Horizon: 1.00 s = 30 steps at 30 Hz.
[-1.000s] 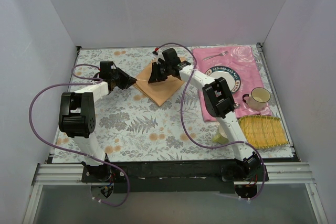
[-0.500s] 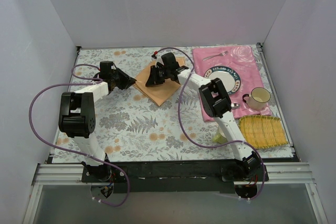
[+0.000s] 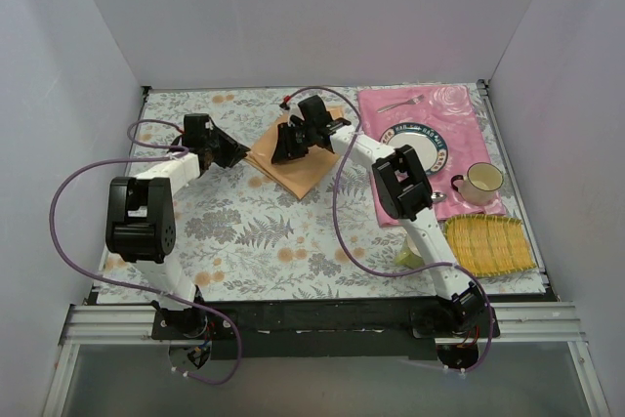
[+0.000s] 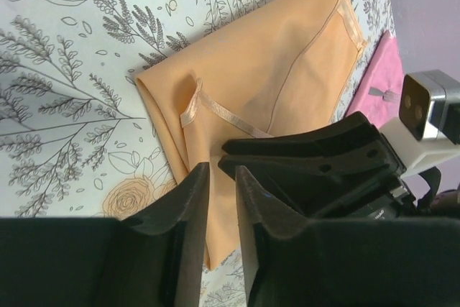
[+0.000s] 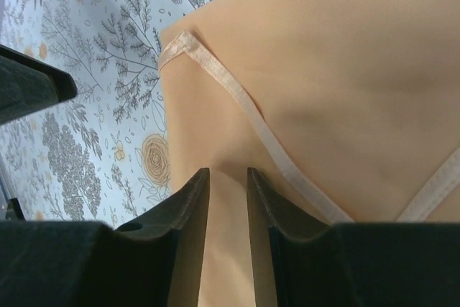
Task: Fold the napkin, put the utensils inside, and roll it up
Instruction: Roll the napkin with the utensil
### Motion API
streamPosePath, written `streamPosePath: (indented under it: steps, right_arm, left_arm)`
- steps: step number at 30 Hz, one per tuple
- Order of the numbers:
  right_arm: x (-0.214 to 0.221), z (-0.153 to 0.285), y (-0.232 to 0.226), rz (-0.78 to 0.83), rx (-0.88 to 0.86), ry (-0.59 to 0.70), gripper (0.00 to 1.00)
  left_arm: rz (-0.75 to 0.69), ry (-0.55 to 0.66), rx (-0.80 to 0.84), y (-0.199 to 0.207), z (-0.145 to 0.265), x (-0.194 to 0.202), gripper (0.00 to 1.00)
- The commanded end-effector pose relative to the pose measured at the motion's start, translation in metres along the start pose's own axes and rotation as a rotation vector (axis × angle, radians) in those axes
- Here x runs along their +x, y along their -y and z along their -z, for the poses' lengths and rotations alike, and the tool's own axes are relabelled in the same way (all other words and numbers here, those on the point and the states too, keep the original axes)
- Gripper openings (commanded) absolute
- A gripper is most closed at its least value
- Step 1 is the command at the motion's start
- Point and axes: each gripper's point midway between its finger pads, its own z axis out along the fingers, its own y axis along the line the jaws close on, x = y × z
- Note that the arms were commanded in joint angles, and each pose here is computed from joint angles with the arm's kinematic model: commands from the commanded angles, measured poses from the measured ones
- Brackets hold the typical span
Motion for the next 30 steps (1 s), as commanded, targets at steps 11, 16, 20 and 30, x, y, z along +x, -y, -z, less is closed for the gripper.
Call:
streamPosePath:
  steps: [11,16,20,30]
  right_arm:
    - [0.024,0.074,-0.050,0.565,0.401,-0.165,0.67]
    - [0.041,0.073,-0.056,0.703,0.494,-0.201,0.66]
    - [0.051,0.064,-0.054,0.778,0.516,-0.239,0.64]
    - [0.063,0.051,-0.030,0.832,0.558,-0.298,0.60]
  left_arm:
    - [0.083,0.041,-0.031,0.008,0.034,-0.004,0.41]
    - [0.123,0.083,-0.032,0.004,0.047,-0.016,0.43]
    - [0.152,0.106,-0.039,-0.005,0.053,-0.028,0.46]
    - [0.178,0.090,-0.048,-0.019,0.054,-0.032,0.46]
